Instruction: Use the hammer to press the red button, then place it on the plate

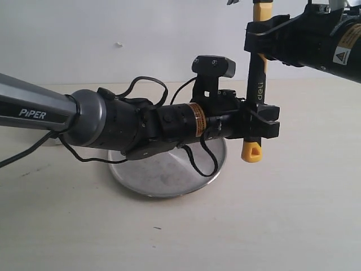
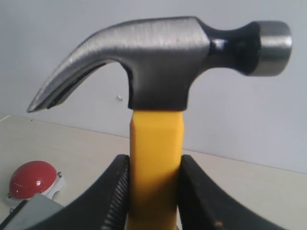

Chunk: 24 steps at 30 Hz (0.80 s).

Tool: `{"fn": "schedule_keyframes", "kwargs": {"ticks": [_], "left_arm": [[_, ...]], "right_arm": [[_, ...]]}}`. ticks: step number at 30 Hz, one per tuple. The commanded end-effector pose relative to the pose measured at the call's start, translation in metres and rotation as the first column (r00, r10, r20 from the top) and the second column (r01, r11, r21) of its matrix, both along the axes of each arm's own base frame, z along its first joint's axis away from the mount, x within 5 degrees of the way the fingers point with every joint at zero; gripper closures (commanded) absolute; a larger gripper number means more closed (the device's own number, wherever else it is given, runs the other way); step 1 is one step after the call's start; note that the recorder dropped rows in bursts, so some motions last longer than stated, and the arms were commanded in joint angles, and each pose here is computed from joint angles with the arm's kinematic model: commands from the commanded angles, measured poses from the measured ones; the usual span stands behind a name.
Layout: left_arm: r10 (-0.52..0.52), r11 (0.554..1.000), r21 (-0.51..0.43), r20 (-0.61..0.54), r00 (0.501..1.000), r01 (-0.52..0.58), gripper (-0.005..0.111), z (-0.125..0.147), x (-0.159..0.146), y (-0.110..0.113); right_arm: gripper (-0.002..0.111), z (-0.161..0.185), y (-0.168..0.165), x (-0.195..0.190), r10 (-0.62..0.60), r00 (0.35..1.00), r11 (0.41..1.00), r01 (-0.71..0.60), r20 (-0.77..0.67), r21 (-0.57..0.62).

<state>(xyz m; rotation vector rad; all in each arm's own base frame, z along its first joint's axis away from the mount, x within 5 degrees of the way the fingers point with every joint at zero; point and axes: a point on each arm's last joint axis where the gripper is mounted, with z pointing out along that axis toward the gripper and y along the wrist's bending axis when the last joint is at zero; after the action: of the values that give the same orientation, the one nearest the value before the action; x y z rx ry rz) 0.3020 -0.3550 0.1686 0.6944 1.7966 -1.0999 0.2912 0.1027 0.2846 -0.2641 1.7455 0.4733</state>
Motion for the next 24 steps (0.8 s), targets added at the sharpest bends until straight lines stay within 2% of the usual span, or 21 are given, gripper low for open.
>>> {"fn": "schedule_keyframes", "kwargs": {"ticks": [1, 4, 9, 12, 16, 19, 24], "left_arm": [[0.085, 0.996, 0.027, -0.059, 0.995, -0.083, 0.107, -0.004, 0.014, 0.014], [0.116, 0.993, 0.029, -0.087, 0.989, -0.114, 0.107, -0.006, 0.021, 0.02], [0.146, 0.989, 0.016, -0.083, 0.986, -0.145, 0.107, 0.004, 0.032, 0.033], [0.196, 0.98, 0.029, -0.069, 0.978, -0.194, 0.107, 0.018, 0.04, 0.046], [0.272, 0.958, 0.109, -0.052, 0.961, -0.265, 0.107, 0.033, 0.042, 0.071], [0.305, 0.946, 0.123, -0.017, 0.952, -0.301, 0.107, 0.05, 0.035, 0.1], [0.393, 0.899, 0.19, 0.051, 0.918, -0.395, 0.107, 0.071, 0.005, 0.167]], "right_arm": [[0.063, 0.015, 0.001, -0.001, 0.033, 0.994, 0.999, -0.034, 0.101, 0.014], [0.054, 0.014, 0.002, -0.002, 0.045, 0.993, 0.999, -0.045, 0.105, -0.003], [0.046, 0.015, 0.003, -0.002, 0.053, 0.992, 0.999, -0.052, 0.113, -0.008], [0.046, 0.015, 0.003, -0.002, 0.053, 0.992, 0.999, -0.052, 0.116, -0.01], [0.046, 0.017, 0.003, -0.002, 0.056, 0.99, 0.998, -0.056, 0.126, -0.005], [0.046, 0.025, 0.001, -0.007, 0.051, 0.988, 0.999, -0.051, 0.144, -0.004], [0.046, 0.028, 0.0, -0.01, 0.043, 0.989, 0.999, -0.043, 0.144, -0.008]]}}
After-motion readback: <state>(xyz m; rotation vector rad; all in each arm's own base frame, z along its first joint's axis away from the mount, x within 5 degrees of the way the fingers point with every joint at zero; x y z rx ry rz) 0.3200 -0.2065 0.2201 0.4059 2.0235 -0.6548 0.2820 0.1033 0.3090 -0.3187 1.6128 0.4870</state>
